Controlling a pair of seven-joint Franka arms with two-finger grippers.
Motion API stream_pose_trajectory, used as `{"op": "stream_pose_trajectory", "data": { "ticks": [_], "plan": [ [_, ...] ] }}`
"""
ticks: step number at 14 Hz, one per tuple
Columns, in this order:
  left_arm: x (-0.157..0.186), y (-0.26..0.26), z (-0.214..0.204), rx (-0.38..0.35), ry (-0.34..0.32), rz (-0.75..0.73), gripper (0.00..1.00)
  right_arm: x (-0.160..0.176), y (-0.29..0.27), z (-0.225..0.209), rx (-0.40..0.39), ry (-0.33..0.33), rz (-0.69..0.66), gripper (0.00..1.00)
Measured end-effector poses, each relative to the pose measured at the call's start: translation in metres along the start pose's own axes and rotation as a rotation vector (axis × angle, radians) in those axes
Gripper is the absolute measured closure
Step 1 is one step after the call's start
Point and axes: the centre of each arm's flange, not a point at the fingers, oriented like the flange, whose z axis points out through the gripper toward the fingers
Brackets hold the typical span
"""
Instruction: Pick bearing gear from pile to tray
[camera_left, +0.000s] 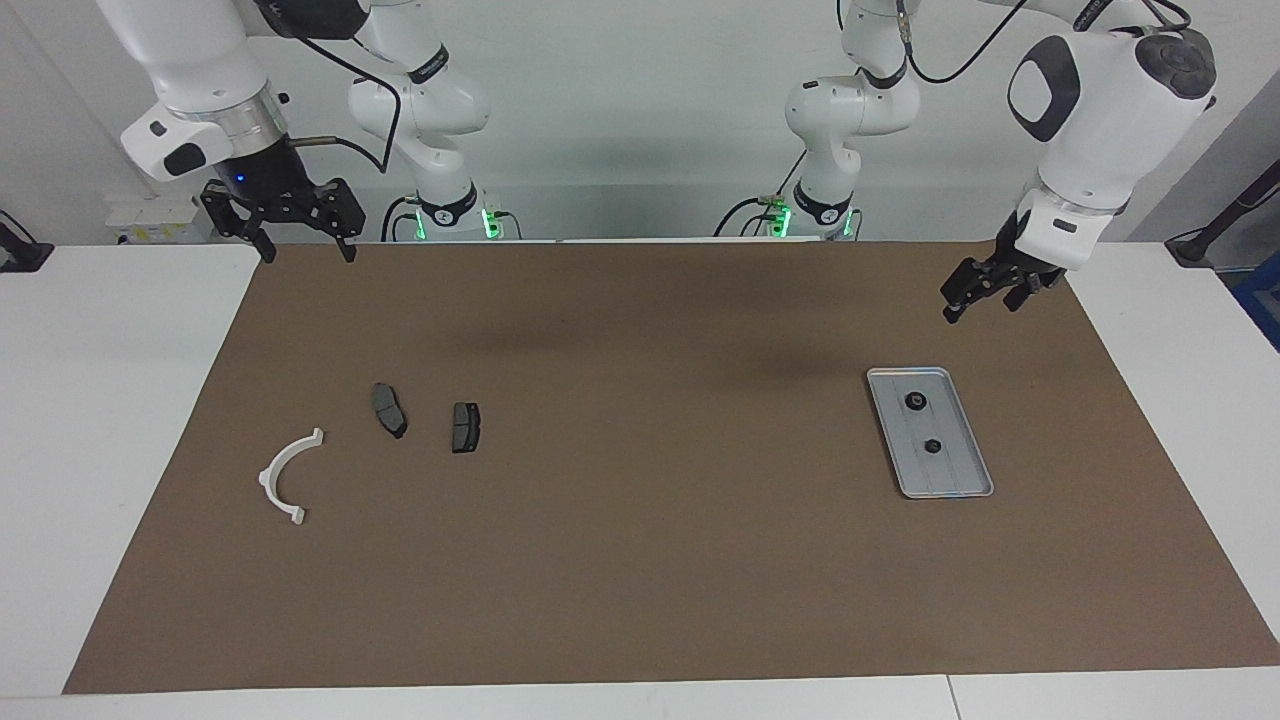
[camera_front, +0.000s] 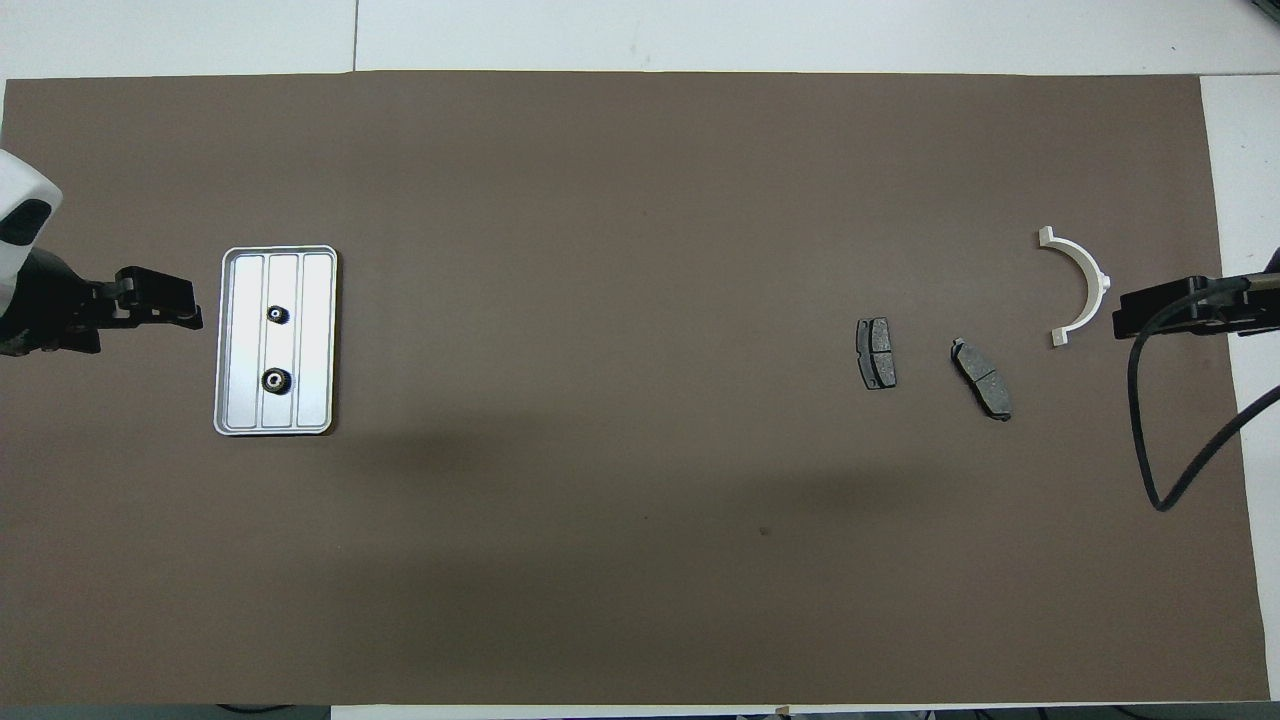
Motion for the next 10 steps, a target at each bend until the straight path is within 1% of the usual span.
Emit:
{"op": "stream_pose_trajectory", "data": {
  "ticks": [2,7,10],
  "plan": [
    [-0.001,0.0,0.0023,0.003,-0.018,0.001,0.0,-0.0008,-0.0004,-0.0014,0.0,0.003,-0.001,0.0],
    [-0.0021,-0.0014,0.0019,0.004,-0.025,-0.002,0.0,-0.0008,-0.0009,-0.0014,0.0,0.003,-0.002,0.0],
    [-0.0072,-0.0051,-0.0054,0.005,-0.027,-0.004,0.0,0.0002,-0.0008,-0.0022,0.0,0.012,-0.001,0.0]
  ]
}}
